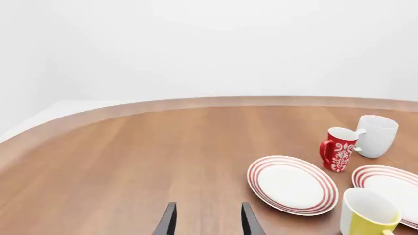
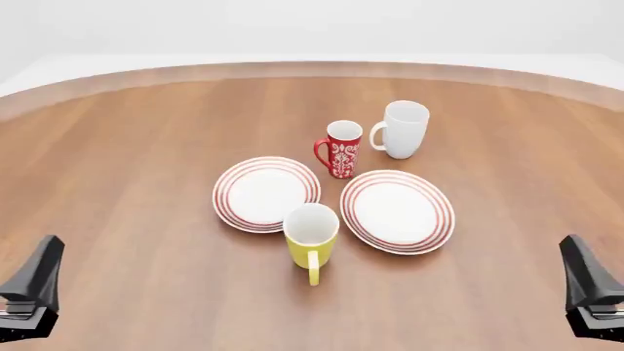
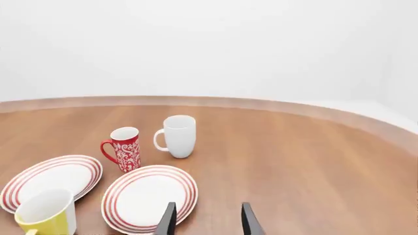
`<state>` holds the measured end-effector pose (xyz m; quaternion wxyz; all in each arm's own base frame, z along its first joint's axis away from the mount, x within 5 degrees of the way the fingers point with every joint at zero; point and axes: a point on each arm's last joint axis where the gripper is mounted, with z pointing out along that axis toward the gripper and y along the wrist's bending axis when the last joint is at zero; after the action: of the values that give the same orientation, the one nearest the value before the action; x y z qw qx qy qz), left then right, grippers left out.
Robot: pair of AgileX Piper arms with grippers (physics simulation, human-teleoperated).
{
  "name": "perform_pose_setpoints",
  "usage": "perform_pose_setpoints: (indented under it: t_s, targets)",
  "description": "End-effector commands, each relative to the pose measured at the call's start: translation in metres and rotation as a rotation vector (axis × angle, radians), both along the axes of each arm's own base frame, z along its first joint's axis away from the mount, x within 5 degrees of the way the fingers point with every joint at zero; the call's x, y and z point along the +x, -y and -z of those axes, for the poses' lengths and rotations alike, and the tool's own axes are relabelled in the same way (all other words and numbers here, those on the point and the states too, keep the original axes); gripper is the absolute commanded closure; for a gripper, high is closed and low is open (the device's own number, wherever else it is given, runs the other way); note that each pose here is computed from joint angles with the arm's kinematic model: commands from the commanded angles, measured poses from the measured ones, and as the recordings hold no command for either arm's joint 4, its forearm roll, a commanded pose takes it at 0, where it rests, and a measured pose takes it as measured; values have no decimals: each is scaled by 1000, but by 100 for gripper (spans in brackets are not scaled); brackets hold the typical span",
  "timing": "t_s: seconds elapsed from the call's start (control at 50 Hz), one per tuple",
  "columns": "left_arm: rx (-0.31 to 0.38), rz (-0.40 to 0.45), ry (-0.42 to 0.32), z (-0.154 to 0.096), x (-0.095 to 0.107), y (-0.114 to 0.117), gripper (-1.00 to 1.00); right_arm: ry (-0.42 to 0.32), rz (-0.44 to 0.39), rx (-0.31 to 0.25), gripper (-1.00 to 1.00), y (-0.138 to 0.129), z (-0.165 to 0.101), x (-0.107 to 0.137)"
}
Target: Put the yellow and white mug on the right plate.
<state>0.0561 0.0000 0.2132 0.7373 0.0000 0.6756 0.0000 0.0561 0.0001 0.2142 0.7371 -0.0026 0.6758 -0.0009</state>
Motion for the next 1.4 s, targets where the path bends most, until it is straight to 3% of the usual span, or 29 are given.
perform_pose_setpoints:
  t_s: [0.02, 0.2, 0.24, 0.28, 0.38, 0.66, 0.8, 0.96, 1.08, 1.12, 1.16, 1.22, 1.24, 1.26, 1.28, 1.4]
  targets:
    - [0, 0, 0, 0, 0, 0, -100, 1, -8, -22, -100, -1, -10, -1]
    - [0, 0, 0, 0, 0, 0, -100, 6, -33, -73, -100, -2, -32, -2]
    - [0, 0, 0, 0, 0, 0, -100, -17, -46, -38, -100, -3, -45, 4]
    - [0, 0, 0, 0, 0, 0, -100, -16, -66, -52, -100, -4, -51, 3]
    - [0, 0, 0, 0, 0, 0, -100, -25, -93, -21, -100, -6, -66, 4]
    - [0, 0, 0, 0, 0, 0, -100, -93, -183, 56, -100, -11, -77, 4]
    - [0, 0, 0, 0, 0, 0, -100, -112, -287, 9, -100, -18, -92, 6]
    - [0, 0, 0, 0, 0, 0, -100, -147, -379, 29, -100, -27, -108, 12]
    - [0, 0, 0, 0, 0, 0, -100, -160, -435, 1, -100, -35, -111, 19]
    - [0, 0, 0, 0, 0, 0, -100, -157, -462, -34, -100, -40, -117, 24]
    - [0, 0, 0, 0, 0, 0, -100, -156, -474, -23, -100, -42, -129, 25]
    - [0, 0, 0, 0, 0, 0, -100, -153, -498, -36, -100, -46, -125, 28]
    - [0, 0, 0, 0, 0, 0, -100, -159, -503, -36, -100, -48, -127, 30]
    - [0, 0, 0, 0, 0, 0, -100, -209, -485, -52, -100, -51, -123, 40]
    - [0, 0, 0, 0, 0, 0, -100, -249, -467, -26, -100, -53, -123, 48]
    - [0, 0, 0, 0, 0, 0, -100, -277, -498, -31, -100, -62, -129, 56]
